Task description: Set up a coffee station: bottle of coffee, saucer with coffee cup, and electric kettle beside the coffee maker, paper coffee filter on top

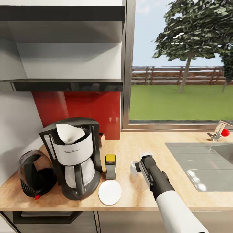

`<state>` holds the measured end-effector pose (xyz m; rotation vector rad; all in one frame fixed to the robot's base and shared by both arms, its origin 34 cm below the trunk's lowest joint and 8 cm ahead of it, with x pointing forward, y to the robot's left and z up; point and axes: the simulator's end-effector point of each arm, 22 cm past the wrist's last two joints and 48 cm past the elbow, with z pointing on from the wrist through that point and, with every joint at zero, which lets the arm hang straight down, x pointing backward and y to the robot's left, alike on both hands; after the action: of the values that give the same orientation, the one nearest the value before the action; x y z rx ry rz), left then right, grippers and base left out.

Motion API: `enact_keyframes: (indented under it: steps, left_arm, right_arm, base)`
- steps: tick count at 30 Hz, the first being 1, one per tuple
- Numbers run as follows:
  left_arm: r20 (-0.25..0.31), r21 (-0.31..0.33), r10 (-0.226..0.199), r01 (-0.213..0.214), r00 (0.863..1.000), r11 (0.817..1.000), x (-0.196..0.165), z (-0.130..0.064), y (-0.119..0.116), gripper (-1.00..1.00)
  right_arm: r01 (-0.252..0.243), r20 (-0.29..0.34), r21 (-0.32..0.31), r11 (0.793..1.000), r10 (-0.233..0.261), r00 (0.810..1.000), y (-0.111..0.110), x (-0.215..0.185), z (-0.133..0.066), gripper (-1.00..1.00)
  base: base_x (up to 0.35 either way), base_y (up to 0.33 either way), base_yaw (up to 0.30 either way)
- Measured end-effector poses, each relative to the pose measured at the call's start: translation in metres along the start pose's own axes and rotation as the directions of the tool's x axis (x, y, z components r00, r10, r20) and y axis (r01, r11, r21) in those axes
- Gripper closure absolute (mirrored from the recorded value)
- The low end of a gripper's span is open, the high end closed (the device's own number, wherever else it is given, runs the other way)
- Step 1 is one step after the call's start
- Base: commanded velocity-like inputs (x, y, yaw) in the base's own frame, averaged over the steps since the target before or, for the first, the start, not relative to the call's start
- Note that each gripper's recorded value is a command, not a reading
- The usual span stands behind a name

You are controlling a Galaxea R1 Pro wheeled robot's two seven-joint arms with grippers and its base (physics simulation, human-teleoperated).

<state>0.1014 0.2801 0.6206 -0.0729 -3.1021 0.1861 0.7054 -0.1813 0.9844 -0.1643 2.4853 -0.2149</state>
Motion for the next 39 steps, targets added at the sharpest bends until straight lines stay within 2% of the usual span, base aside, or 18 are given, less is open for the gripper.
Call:
enact_keyframes:
  steps: [8, 22, 39]
  left_arm:
    - [0.001, -0.001, 0.000, 0.000, 1.000, 1.000, -0.0008, 0.0001, -0.0001, -1.00]
    - [0.000, 0.001, -0.002, 0.002, 1.000, 1.000, -0.0007, 0.0004, -0.0016, -1.00]
    - [0.007, -0.003, -0.003, 0.003, 1.000, 1.000, -0.0030, -0.0002, 0.0020, -1.00]
  right_arm:
    - [-0.003, 0.011, 0.002, 1.000, 0.003, 1.000, -0.0015, -0.0047, -0.0024, 1.00]
    - [-0.001, 0.011, 0.004, 1.000, 0.001, 1.000, -0.0016, -0.0044, -0.0021, 1.00]
    - [0.000, 0.010, 0.005, 1.000, 0.000, 1.000, -0.0015, -0.0039, -0.0022, 1.00]
  base:
    - [-0.062, 0.000, 0.000]
    - [-0.292, 0.000, 0.000]
    - [-0.016, 0.000, 0.014]
